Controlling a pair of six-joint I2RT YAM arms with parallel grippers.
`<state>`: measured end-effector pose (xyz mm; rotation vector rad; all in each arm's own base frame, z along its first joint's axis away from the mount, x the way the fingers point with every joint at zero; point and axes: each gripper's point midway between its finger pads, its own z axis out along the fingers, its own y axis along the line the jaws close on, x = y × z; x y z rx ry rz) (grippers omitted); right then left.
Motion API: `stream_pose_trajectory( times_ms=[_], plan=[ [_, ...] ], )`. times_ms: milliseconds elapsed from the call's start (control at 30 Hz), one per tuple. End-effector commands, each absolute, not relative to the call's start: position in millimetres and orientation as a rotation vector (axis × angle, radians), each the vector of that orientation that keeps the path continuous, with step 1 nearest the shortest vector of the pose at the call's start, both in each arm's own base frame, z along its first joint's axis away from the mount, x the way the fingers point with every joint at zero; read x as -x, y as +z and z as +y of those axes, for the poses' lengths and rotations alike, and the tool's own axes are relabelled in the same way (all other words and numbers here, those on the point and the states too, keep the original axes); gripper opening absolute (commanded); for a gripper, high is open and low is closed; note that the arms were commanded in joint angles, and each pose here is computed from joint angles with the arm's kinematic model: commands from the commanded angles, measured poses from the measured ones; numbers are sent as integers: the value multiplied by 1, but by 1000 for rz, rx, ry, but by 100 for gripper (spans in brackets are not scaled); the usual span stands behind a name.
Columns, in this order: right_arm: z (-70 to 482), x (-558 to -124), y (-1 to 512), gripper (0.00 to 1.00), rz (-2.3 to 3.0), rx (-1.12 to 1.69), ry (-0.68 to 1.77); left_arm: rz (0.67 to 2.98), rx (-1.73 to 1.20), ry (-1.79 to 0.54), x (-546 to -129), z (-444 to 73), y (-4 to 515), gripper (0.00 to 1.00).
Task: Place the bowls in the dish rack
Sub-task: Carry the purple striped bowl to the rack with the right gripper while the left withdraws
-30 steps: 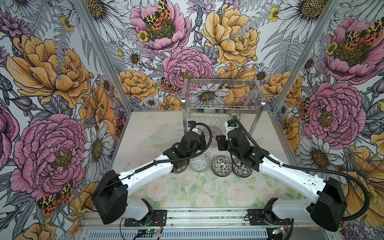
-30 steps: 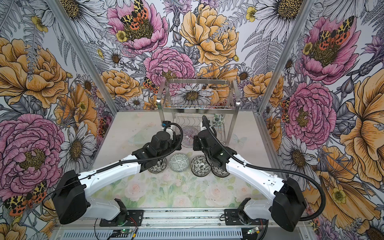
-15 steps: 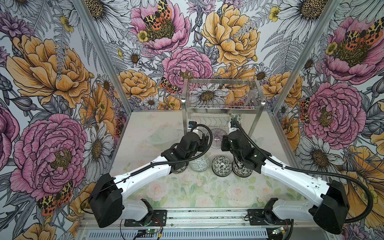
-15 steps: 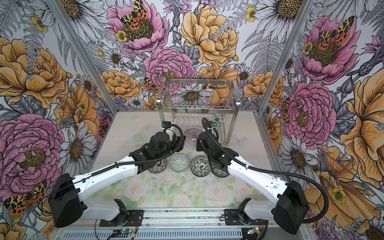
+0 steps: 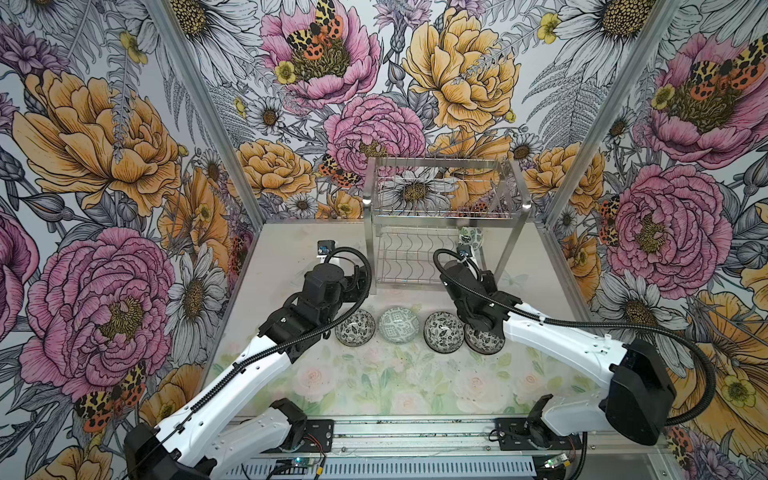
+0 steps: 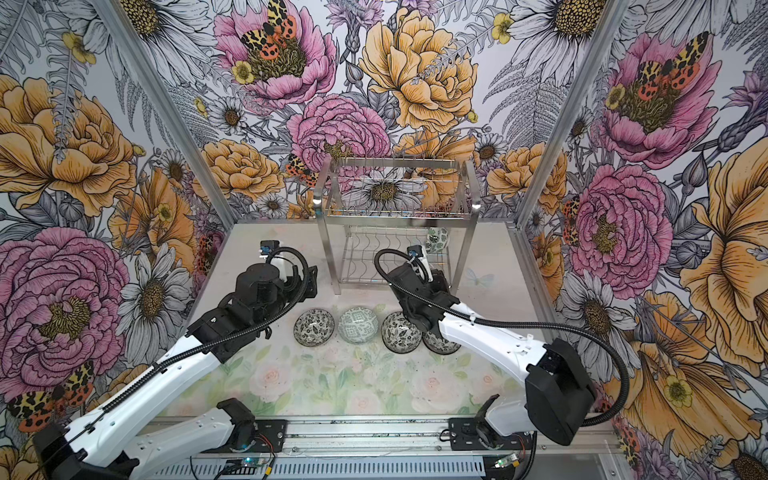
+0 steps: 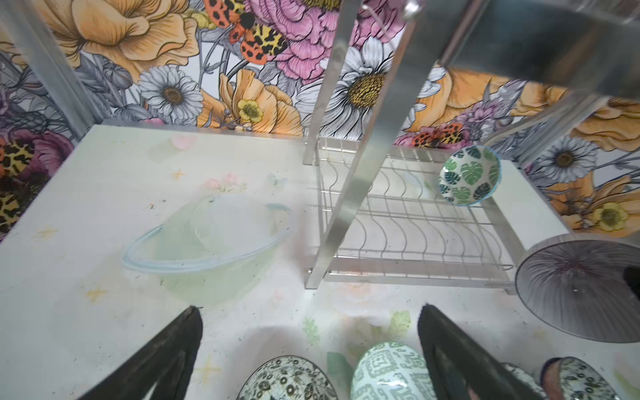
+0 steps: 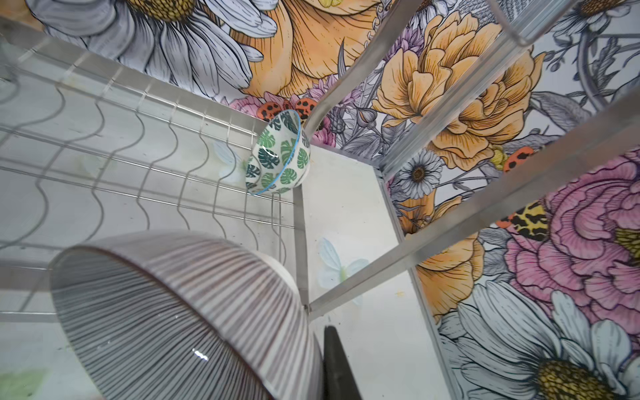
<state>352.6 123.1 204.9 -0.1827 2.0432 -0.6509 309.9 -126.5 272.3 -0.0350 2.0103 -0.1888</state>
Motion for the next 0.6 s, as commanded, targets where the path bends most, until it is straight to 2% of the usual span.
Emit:
stream_pose_trajectory(
  times_ms=[0,567],
  plan=[
    [118,-364,237,0,1933,119,-798,2076,-5,-111,-306,-114,254,99],
    [90,-415,195,0,1963,152,-1172,2099,-7,-134,-317,-108,242,99]
  ],
)
